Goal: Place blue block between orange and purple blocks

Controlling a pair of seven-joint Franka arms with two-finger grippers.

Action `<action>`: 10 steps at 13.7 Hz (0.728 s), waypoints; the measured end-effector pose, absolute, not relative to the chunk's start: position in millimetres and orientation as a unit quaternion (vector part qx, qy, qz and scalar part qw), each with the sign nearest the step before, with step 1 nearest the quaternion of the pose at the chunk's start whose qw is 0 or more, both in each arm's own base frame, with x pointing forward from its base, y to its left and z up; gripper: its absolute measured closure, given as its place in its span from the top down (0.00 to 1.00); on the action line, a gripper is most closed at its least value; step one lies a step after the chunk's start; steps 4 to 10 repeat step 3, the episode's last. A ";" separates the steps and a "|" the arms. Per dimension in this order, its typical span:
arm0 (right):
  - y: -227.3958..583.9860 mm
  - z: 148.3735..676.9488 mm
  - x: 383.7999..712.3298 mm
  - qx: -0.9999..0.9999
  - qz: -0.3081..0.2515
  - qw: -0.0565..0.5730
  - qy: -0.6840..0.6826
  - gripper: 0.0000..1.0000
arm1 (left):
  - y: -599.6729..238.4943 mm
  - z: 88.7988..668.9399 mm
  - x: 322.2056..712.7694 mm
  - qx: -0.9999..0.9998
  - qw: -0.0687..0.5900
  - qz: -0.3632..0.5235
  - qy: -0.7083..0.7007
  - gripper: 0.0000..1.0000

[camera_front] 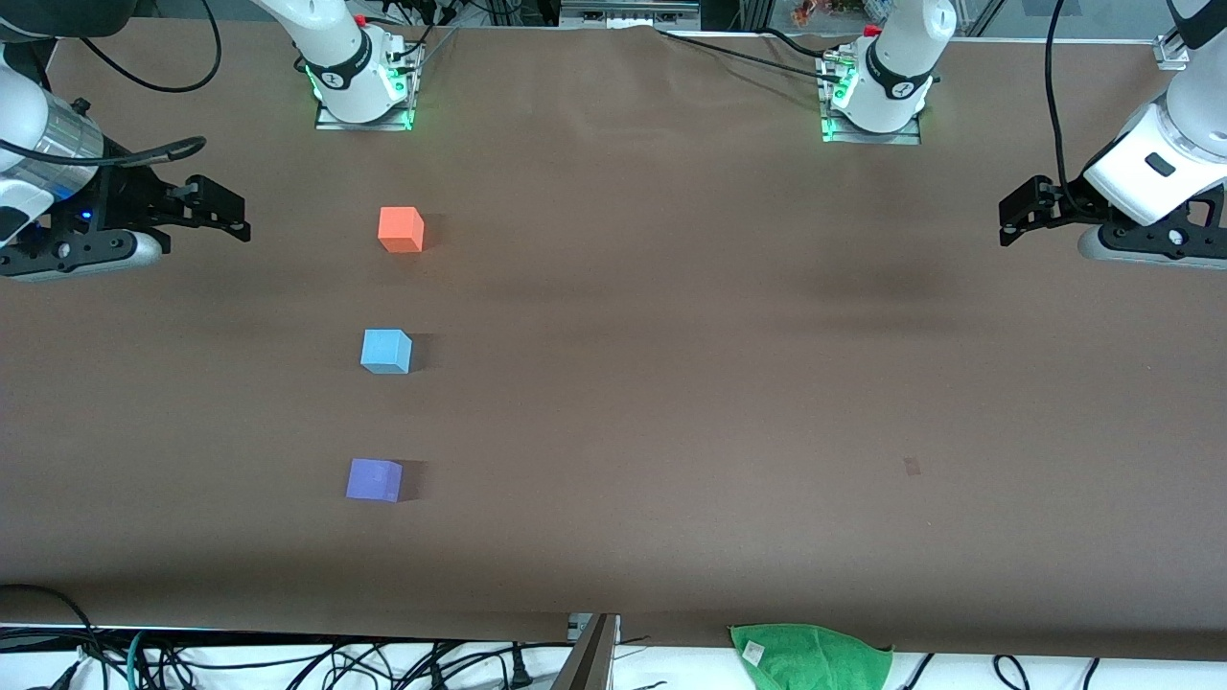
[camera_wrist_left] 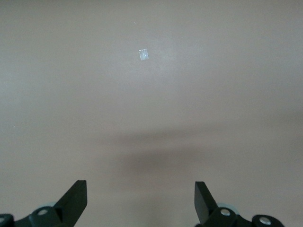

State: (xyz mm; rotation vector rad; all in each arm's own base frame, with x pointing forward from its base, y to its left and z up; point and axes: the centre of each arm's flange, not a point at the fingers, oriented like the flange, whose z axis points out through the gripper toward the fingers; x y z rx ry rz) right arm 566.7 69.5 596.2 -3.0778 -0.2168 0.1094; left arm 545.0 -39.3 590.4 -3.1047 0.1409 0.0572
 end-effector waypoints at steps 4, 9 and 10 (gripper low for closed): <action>72.8 598.4 566.6 -0.996 0.033 0.026 -0.073 1.00 | -39.2 589.0 544.8 -0.999 0.017 0.020 0.045 1.00; 72.8 598.4 566.6 -0.996 0.033 0.026 -0.073 1.00 | -39.2 589.0 544.8 -0.999 0.017 0.020 0.045 1.00; 72.8 598.4 566.6 -0.996 0.033 0.026 -0.073 1.00 | -39.2 589.0 544.8 -0.999 0.017 0.020 0.045 1.00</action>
